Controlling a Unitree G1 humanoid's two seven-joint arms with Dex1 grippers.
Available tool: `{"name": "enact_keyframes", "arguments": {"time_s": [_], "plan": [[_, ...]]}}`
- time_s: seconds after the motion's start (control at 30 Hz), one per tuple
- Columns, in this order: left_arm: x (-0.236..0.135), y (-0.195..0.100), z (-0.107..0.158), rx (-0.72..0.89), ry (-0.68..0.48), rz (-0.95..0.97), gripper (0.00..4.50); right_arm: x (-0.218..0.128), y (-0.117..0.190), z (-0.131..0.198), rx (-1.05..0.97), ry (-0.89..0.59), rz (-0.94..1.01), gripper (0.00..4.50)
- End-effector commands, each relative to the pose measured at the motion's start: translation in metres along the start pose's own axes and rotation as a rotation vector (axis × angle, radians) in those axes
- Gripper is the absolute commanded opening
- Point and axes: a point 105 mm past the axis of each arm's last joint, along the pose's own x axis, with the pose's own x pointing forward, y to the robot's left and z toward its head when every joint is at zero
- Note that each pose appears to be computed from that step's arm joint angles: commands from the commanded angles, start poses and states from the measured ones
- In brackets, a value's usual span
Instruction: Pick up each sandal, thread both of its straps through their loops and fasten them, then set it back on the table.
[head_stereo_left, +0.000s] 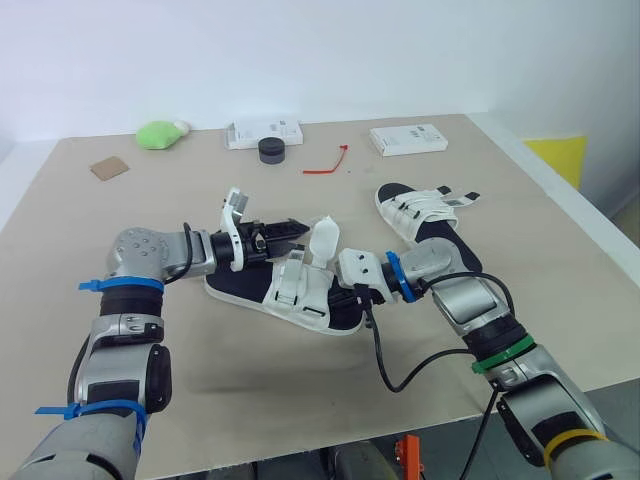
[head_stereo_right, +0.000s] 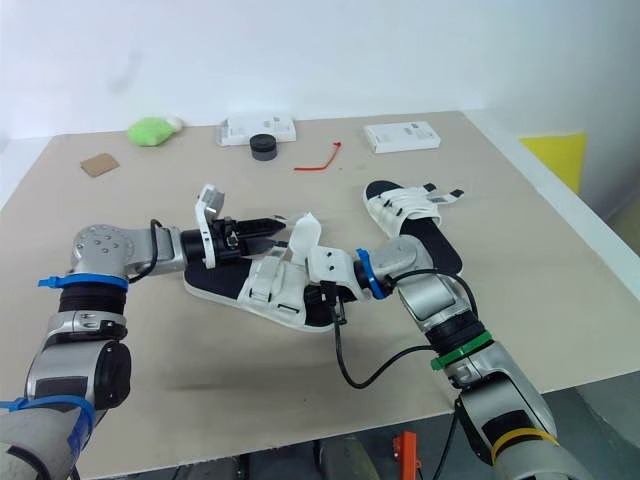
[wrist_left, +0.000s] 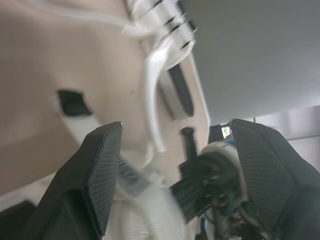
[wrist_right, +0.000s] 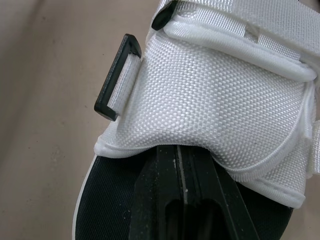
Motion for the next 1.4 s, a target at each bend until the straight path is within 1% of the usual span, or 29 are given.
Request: {"name": "enact_keyframes", "arguments": {"time_s": [0.03, 0.17, 0.27, 0.47, 0.67, 1.07, 1.17, 1.27, 1.33, 1.4], "plan": [[0.001, 0.006, -0.007, 0.027, 0.036, 0.009, 3.54, 0.012, 0.014, -0.026, 0.068, 0.089, 0.053, 0.00], [0.001, 0.006, -0.013, 0.035, 0.068, -0.012, 3.54, 0.011, 0.015, -0.027, 0.068, 0.092, 0.053, 0.00], [-0.001, 0.000, -0.016, 0.040, 0.099, -0.044, 3.54, 0.010, 0.015, -0.027, 0.067, 0.093, 0.053, 0.00], [-0.015, -0.010, -0.020, 0.036, 0.140, -0.080, 3.54, 0.006, 0.014, -0.027, 0.058, 0.100, 0.061, 0.00], [-0.027, -0.026, -0.026, 0.050, 0.178, -0.117, 3.54, -0.002, 0.012, -0.034, 0.036, 0.139, 0.079, 0.00], [-0.040, -0.034, -0.030, 0.073, 0.178, -0.151, 3.54, -0.010, 0.001, -0.039, 0.010, 0.174, 0.076, 0.00], [-0.042, -0.033, -0.024, 0.075, 0.143, -0.129, 3.54, -0.011, 0.001, -0.039, 0.008, 0.174, 0.075, 0.00], [-0.055, -0.040, -0.009, 0.100, 0.088, -0.145, 3.54, -0.009, 0.003, -0.040, 0.008, 0.173, 0.081, 0.00], [-0.065, -0.042, -0.013, 0.115, 0.107, -0.151, 3.54, -0.009, 0.003, -0.040, 0.010, 0.170, 0.084, 0.00], [-0.073, -0.039, -0.024, 0.135, 0.156, -0.141, 3.54, -0.008, 0.004, -0.040, 0.011, 0.168, 0.085, 0.00]]}}
